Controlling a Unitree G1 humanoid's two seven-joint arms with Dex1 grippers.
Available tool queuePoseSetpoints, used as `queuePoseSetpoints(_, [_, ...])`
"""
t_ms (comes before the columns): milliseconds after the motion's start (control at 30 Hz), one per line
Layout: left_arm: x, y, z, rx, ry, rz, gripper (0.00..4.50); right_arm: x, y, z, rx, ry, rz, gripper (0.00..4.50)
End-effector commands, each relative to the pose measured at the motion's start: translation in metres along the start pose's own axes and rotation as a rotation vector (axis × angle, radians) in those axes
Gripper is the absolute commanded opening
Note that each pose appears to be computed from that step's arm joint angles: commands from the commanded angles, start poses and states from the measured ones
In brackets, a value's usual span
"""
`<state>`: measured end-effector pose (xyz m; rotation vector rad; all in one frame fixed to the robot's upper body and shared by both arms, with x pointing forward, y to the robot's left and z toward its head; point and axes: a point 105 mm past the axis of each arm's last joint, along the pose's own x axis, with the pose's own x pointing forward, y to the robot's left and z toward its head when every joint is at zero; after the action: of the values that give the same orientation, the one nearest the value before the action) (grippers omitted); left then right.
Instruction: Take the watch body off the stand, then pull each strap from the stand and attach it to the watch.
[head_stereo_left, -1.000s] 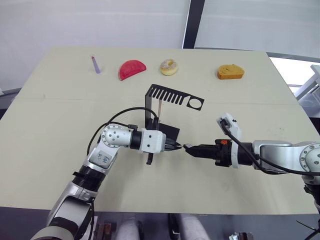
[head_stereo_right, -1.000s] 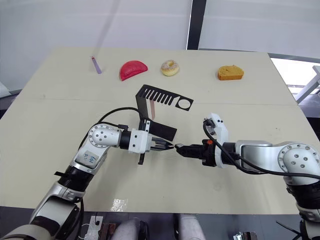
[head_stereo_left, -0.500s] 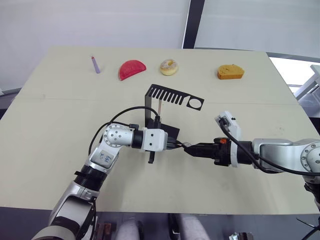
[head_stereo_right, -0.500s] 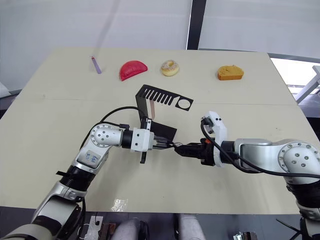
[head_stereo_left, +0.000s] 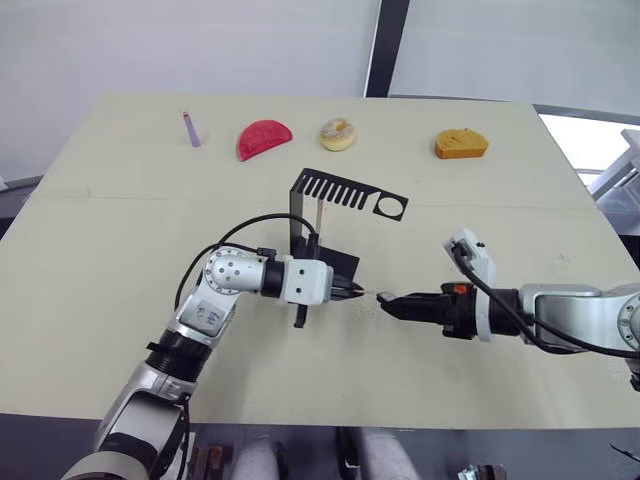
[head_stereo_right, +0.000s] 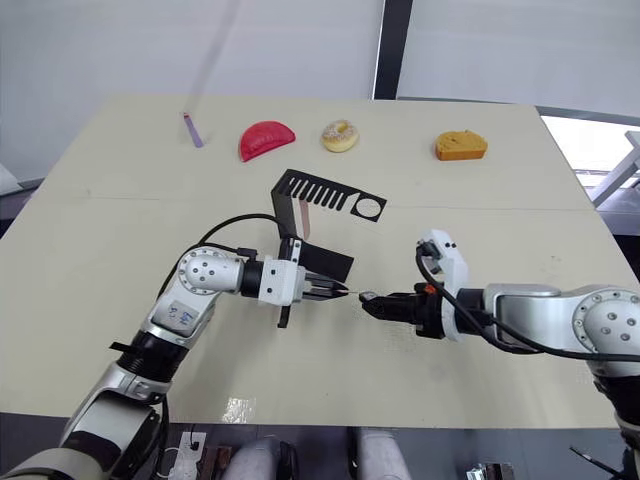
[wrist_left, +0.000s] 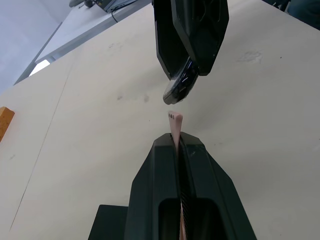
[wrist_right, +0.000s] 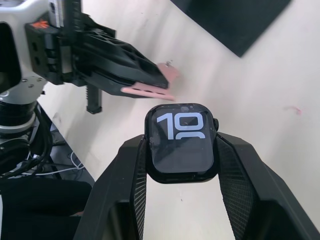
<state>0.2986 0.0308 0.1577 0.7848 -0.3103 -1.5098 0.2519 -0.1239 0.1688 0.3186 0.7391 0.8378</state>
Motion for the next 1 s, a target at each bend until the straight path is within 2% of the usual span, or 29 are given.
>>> queuePoseSetpoints(33, [0.0008,-0.0001,0.0137,0.045,-0.048,-0.008,0.00,-0.0057,0.0023,0.0081,0.002,-0.042,0.021,1.51])
queuePoseSetpoints(1000, [0.0035,-0.0012,0.0134,0.037,-0.048,-0.013,0.00,-0.0013,0.0049,0.0117,0.016,-0.050,0.052,1.51])
